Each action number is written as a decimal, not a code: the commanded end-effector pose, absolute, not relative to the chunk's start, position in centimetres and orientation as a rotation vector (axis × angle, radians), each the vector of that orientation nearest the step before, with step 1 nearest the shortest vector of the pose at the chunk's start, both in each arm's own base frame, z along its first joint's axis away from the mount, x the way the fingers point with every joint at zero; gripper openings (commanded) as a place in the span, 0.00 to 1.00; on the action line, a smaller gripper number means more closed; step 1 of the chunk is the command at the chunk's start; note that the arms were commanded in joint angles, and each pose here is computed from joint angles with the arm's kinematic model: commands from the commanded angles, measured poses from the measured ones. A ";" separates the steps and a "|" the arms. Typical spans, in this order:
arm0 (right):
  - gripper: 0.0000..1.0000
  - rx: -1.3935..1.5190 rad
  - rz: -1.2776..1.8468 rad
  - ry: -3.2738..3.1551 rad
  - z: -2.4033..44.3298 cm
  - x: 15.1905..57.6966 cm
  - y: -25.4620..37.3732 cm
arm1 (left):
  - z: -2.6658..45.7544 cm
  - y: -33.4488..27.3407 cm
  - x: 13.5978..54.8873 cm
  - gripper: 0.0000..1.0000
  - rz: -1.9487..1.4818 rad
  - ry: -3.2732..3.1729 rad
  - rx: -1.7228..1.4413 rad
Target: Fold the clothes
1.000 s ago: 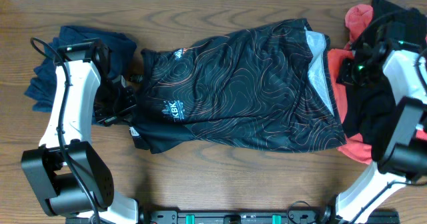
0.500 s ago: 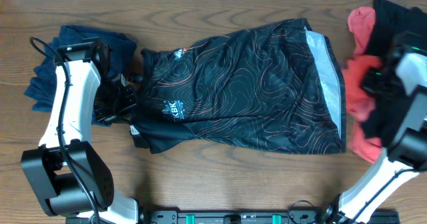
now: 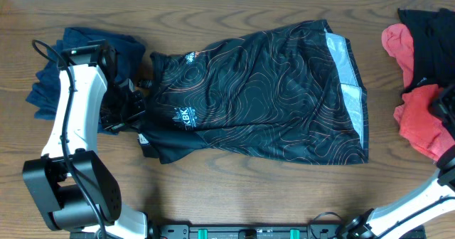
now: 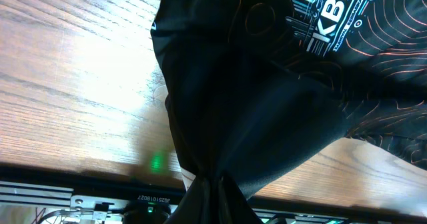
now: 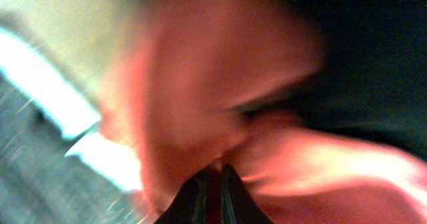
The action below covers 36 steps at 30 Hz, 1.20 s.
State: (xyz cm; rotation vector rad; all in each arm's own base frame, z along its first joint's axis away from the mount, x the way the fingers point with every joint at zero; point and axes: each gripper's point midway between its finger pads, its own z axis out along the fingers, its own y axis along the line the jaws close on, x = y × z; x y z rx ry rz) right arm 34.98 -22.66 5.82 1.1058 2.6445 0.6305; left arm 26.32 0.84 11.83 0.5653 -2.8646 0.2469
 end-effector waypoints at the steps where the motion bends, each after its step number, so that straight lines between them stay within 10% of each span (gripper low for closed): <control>1: 0.12 0.654 0.822 2.566 11.7 38.6 -17.0 | 11.9 1.1 26.2 0.06 0.228 -2.866 0.575; 8: 0.48 0.166 0.761 2.633 11.3 43.1 -8.2 | 11.9 1.1 26.1 0.06 0.228 -2.861 0.574; 24: 0.47 0.044 0.296 2.914 5.8 44.0 -2.2 | 11.9 1.1 26.1 0.06 0.227 -2.861 0.574; 36: 0.44 0.368 0.175 3.397 5.8 32.1 -4.3 | 11.9 1.1 26.1 0.07 0.227 -2.862 0.574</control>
